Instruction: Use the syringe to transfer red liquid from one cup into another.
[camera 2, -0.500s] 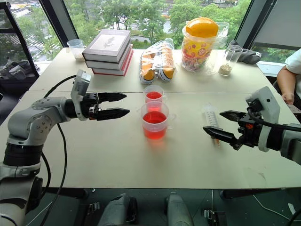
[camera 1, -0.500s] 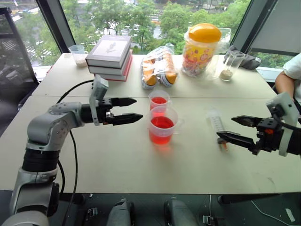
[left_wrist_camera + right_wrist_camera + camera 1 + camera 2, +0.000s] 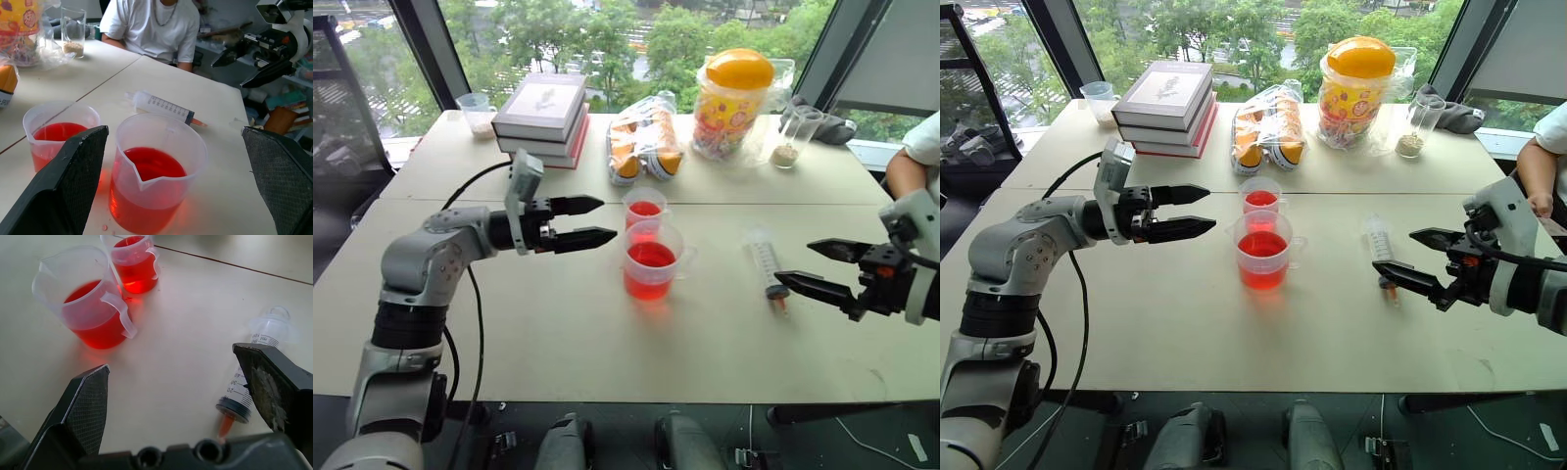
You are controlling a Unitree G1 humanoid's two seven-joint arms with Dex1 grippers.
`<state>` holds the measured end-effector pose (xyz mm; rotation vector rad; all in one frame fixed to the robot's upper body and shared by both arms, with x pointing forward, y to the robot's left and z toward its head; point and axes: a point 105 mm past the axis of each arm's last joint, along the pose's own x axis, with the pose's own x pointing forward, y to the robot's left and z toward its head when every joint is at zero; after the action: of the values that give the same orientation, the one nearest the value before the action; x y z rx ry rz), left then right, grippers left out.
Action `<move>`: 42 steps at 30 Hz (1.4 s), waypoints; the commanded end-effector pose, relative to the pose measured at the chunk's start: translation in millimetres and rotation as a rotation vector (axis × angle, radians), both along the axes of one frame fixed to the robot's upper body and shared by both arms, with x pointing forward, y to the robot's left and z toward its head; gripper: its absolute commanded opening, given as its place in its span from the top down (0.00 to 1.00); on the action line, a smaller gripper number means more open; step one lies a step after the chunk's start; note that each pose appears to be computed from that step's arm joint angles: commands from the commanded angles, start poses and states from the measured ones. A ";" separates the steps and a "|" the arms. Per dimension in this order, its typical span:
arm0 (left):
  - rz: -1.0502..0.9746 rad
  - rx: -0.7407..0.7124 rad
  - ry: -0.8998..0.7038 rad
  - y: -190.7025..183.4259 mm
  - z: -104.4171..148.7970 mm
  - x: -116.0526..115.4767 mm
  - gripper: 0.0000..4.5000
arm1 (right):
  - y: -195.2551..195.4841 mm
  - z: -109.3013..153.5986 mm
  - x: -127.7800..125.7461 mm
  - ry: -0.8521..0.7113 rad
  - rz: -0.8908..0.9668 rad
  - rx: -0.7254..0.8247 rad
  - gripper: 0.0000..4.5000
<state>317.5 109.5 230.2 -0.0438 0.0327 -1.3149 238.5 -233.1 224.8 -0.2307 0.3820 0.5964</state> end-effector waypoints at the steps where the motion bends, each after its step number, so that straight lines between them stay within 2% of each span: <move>1: -0.017 -0.015 -0.047 -3.3 8.7 -2.4 0.00 | -12.7 4.8 5.0 -0.004 -0.061 -0.060 0.02; 8: -0.045 -0.004 -0.042 -9.8 1.9 -1.4 0.00 | -21.5 -6.1 11.4 0.179 -0.102 -0.083 0.02; 17: -0.057 -0.015 -0.060 -14.8 1.5 0.3 0.00 | -49.7 -26.9 76.0 0.346 -0.283 -0.043 0.02; 22: -0.051 -0.015 -0.065 -14.9 0.4 -1.1 0.00 | -52.2 -47.8 109.6 0.419 -0.310 -0.106 0.02; 26: -0.024 -0.014 -0.075 -10.8 0.1 -2.5 0.00 | -53.6 -63.0 127.7 0.445 -0.289 -0.198 0.02; 32: 0.004 -0.026 -0.069 -9.0 -3.3 -6.5 0.00 | -46.5 -77.4 149.2 0.482 -0.272 -0.234 0.02; 37: 0.021 -0.028 -0.068 -7.2 -5.3 -7.7 0.00 | -35.9 -83.9 157.6 0.509 -0.261 -0.254 0.02; 40: 0.028 -0.030 -0.069 -6.5 -5.2 -8.2 0.00 | -29.2 -87.1 158.8 0.528 -0.244 -0.267 0.20; 42: 0.035 -0.029 -0.076 -6.7 -4.9 -7.4 0.00 | -24.6 -88.4 158.4 0.541 -0.226 -0.259 0.43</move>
<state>313.9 101.1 210.5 -0.0387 0.0167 -1.2810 395.5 -263.6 132.6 -0.2845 1.0061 0.3511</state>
